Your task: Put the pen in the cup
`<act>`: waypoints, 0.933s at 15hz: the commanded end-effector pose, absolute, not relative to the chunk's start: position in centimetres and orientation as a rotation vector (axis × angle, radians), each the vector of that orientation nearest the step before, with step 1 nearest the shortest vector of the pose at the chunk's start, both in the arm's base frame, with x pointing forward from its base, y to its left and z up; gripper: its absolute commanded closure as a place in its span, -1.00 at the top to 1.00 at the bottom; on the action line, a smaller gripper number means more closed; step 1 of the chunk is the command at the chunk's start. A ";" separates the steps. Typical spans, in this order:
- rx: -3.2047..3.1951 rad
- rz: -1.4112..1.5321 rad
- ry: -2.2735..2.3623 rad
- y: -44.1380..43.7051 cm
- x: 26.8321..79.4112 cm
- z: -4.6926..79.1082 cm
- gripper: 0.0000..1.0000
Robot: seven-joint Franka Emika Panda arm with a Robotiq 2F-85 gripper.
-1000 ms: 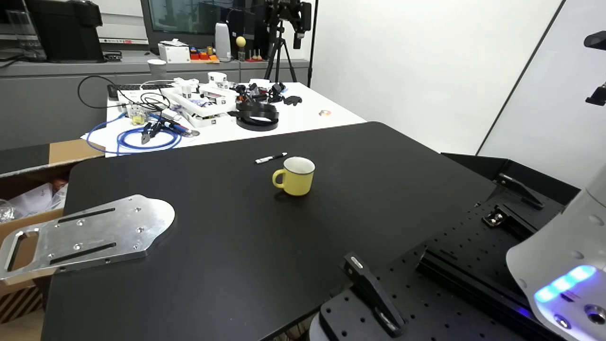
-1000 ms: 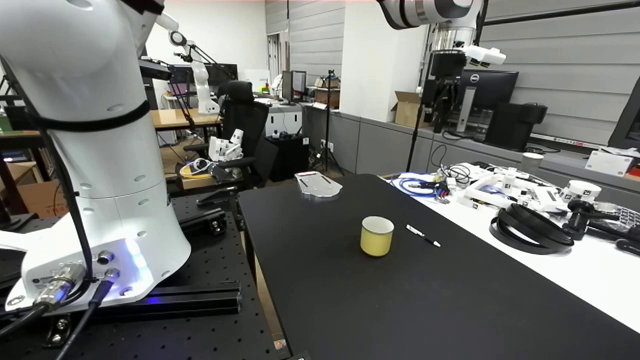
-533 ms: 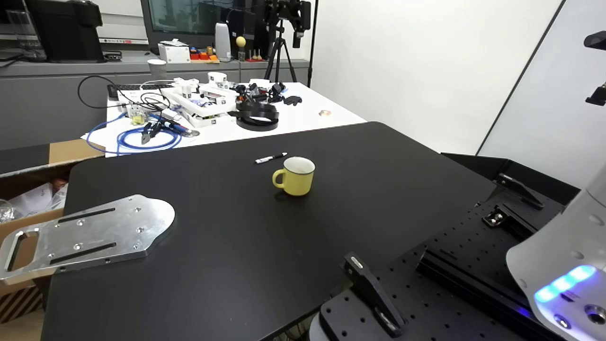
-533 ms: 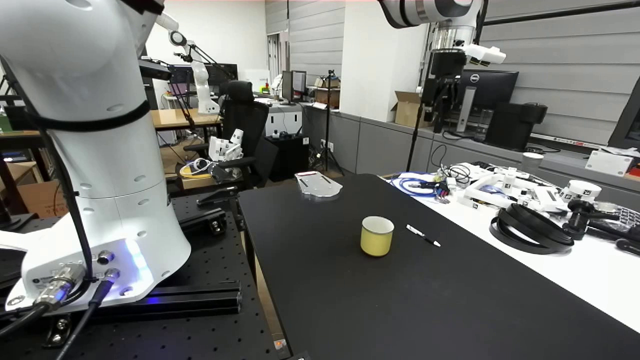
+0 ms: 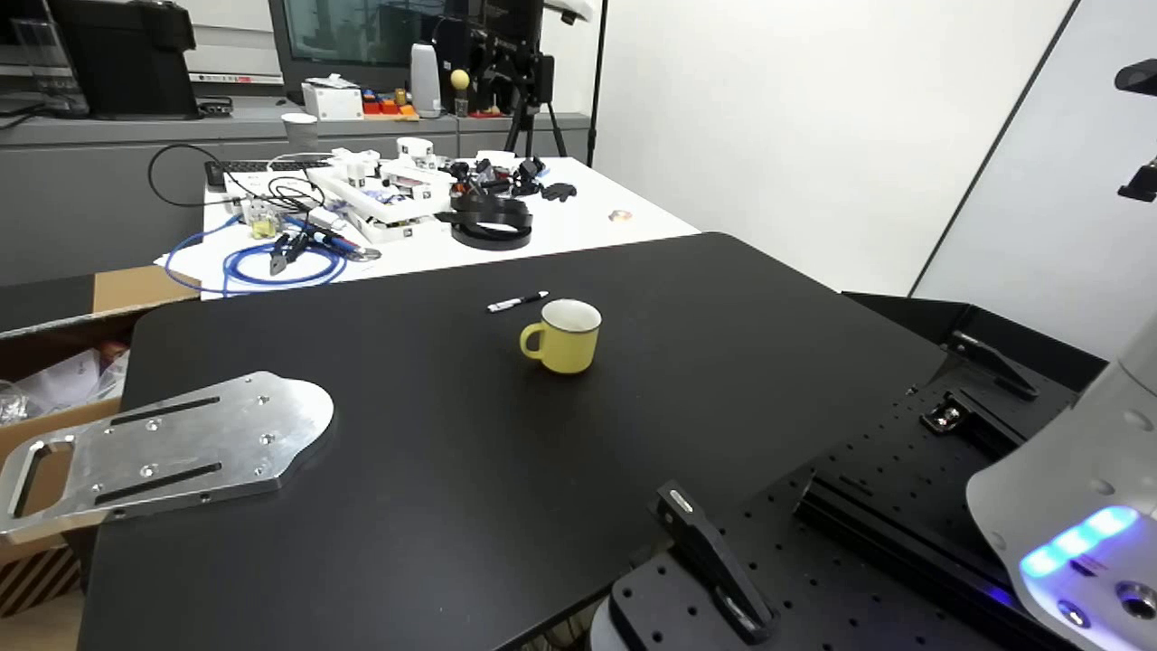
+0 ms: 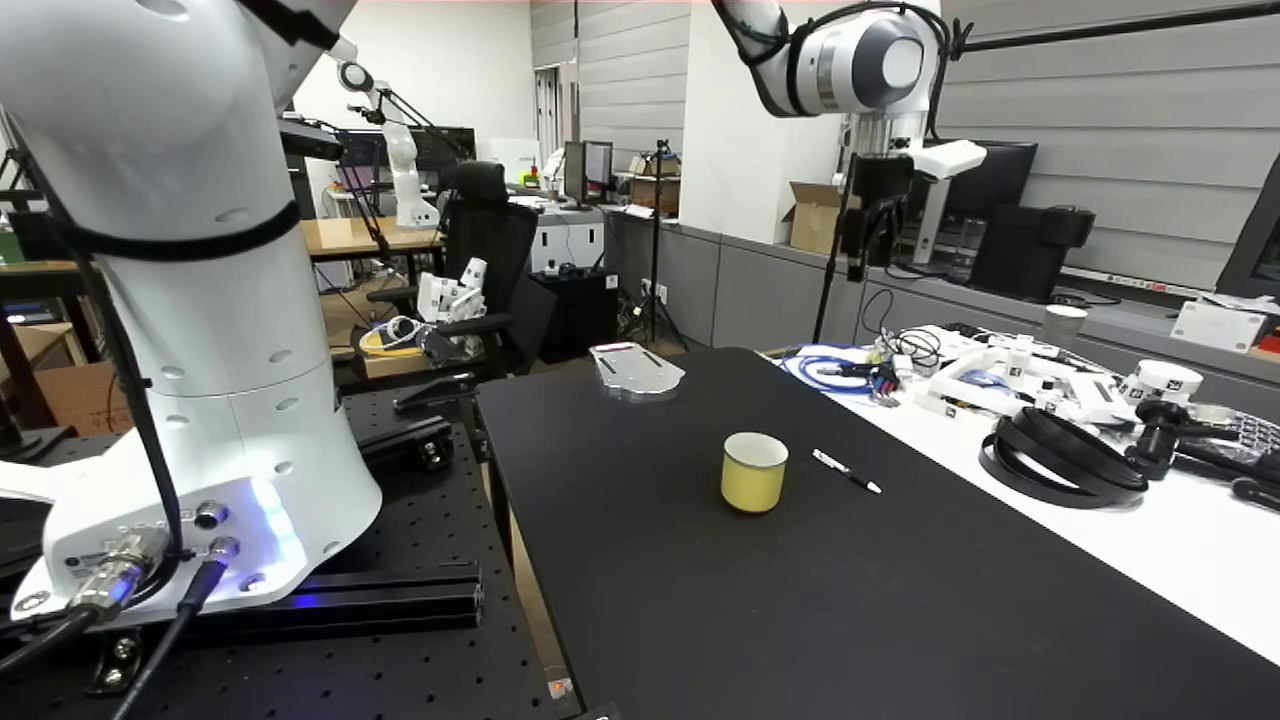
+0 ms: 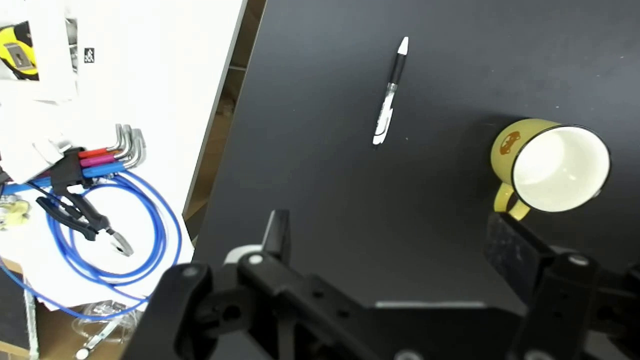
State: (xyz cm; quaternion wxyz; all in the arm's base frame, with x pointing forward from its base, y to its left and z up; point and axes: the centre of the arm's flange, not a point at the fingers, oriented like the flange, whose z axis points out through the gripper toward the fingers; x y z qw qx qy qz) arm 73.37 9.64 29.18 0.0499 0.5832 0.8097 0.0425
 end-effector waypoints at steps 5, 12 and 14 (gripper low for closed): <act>1.740 0.070 2.482 12.2 77.6 21.7 1.00; 1.856 0.041 2.440 12.2 78.3 15.8 1.00; 1.879 0.032 2.433 12.4 78.1 14.0 1.00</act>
